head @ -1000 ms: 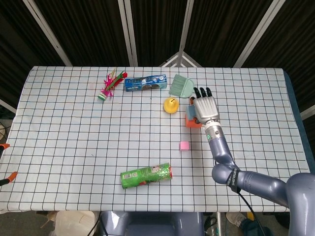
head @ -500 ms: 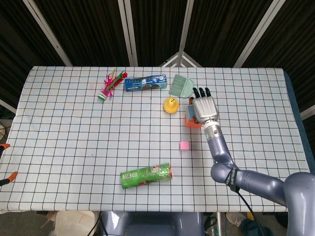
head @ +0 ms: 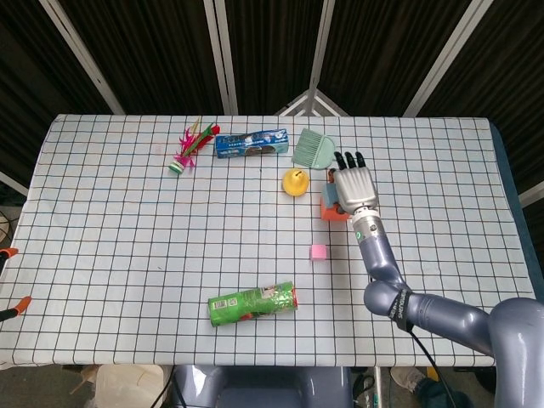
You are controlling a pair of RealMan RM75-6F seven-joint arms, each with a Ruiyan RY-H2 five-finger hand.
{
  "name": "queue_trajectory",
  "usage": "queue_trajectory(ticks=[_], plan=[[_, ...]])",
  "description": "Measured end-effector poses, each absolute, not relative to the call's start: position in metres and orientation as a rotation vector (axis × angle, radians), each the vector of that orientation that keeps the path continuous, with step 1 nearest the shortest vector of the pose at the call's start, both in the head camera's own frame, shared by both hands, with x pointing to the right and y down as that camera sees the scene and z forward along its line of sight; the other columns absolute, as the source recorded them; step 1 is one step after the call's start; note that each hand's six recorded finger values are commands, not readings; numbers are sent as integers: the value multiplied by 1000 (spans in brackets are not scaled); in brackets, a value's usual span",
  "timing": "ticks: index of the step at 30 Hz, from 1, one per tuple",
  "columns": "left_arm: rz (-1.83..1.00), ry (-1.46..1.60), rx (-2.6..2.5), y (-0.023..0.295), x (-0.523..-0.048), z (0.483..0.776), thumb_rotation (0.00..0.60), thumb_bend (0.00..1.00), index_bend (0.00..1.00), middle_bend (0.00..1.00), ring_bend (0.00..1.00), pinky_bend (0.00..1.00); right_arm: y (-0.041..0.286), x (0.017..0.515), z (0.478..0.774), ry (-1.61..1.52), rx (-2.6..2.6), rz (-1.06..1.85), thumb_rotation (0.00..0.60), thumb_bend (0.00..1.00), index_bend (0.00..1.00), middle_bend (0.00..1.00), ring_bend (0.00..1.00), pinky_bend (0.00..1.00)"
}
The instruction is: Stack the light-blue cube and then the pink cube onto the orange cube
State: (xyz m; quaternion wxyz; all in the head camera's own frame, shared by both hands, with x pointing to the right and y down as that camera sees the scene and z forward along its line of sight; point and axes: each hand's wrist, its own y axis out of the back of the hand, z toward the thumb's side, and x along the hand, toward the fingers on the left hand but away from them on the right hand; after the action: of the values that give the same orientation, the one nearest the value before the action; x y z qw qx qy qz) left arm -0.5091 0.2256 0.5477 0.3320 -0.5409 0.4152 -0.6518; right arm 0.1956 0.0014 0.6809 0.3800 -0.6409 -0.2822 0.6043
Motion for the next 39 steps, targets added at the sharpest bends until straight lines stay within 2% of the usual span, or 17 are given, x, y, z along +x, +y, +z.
queue_trajectory(ticks=[14, 24, 39], plan=[[-1703, 1085, -1414, 226, -509, 547, 600, 206, 207, 19, 0, 18, 1, 198, 677, -723, -1618, 1554, 600, 320, 437, 67, 31, 0], [-1706, 1085, -1413, 226, -509, 548, 600, 206, 207, 19, 0, 18, 0, 202, 677, -712, -1552, 1600, 600, 462, 505, 67, 31, 0], [-1706, 1085, -1418, 226, -509, 548, 600, 206, 207, 19, 0, 18, 2, 194, 672, -723, -1549, 1596, 600, 464, 505, 67, 31, 0]])
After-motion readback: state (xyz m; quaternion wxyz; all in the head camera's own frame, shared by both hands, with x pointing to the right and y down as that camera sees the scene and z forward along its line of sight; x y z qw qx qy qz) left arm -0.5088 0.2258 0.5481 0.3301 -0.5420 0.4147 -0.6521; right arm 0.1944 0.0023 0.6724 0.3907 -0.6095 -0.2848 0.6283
